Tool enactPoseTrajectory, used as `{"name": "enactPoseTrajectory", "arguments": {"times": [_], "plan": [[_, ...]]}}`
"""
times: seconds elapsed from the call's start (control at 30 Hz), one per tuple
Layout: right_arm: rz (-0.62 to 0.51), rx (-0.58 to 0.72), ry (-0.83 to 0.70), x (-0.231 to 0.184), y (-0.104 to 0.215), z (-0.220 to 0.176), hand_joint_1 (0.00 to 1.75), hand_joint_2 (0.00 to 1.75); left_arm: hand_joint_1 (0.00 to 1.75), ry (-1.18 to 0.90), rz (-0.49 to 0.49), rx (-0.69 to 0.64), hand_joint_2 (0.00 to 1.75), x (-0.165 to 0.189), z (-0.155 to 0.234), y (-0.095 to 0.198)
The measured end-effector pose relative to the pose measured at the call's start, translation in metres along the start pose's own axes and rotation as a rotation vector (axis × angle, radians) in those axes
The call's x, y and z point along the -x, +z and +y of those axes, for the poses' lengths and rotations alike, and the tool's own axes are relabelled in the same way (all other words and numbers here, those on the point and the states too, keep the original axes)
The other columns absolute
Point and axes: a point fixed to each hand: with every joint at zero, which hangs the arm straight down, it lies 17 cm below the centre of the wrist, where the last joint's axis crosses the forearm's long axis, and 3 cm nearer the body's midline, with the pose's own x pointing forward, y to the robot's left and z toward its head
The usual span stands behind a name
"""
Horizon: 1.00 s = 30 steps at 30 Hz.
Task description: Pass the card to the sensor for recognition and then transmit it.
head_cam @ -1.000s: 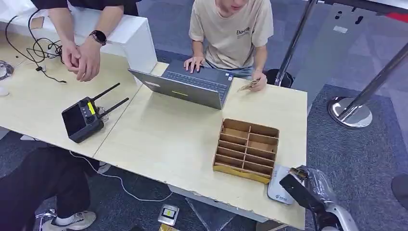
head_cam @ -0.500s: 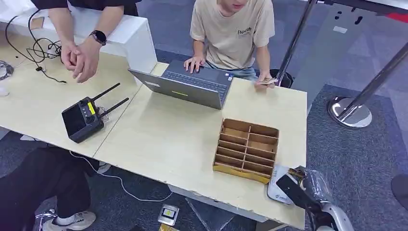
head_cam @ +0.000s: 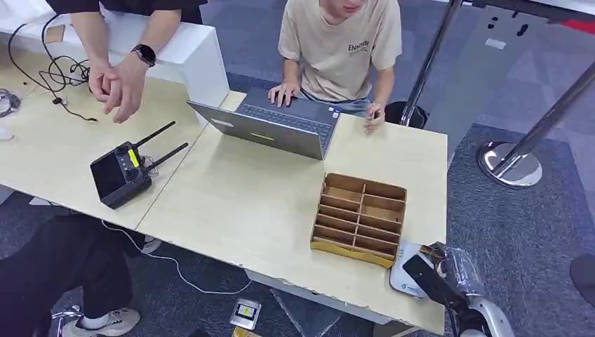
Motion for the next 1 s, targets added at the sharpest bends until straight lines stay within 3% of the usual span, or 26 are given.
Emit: {"name": "enactPoseTrajectory", "arguments": {"times": [0.27,0.67,1.0], "plan": [[-0.036,0.111,0.026,-0.029,-0.009,-0.053,1.75,1.75,0.0,0.004,0.004,-0.001,0.0,0.001,0.0,0.0],[-0.207,0.321,0.08,-0.103,-0.009,-0.153,1.75,1.75,0.0,0.009,0.005,-0.001,0.0,0.002,0.001,0.0],[-0.459,0.588,0.016,-0.198,0.019,-0.223,1.75,1.75,0.0,-0.01,-0.005,-0.003,0.0,-0.001,0.002,-0.001]]}}
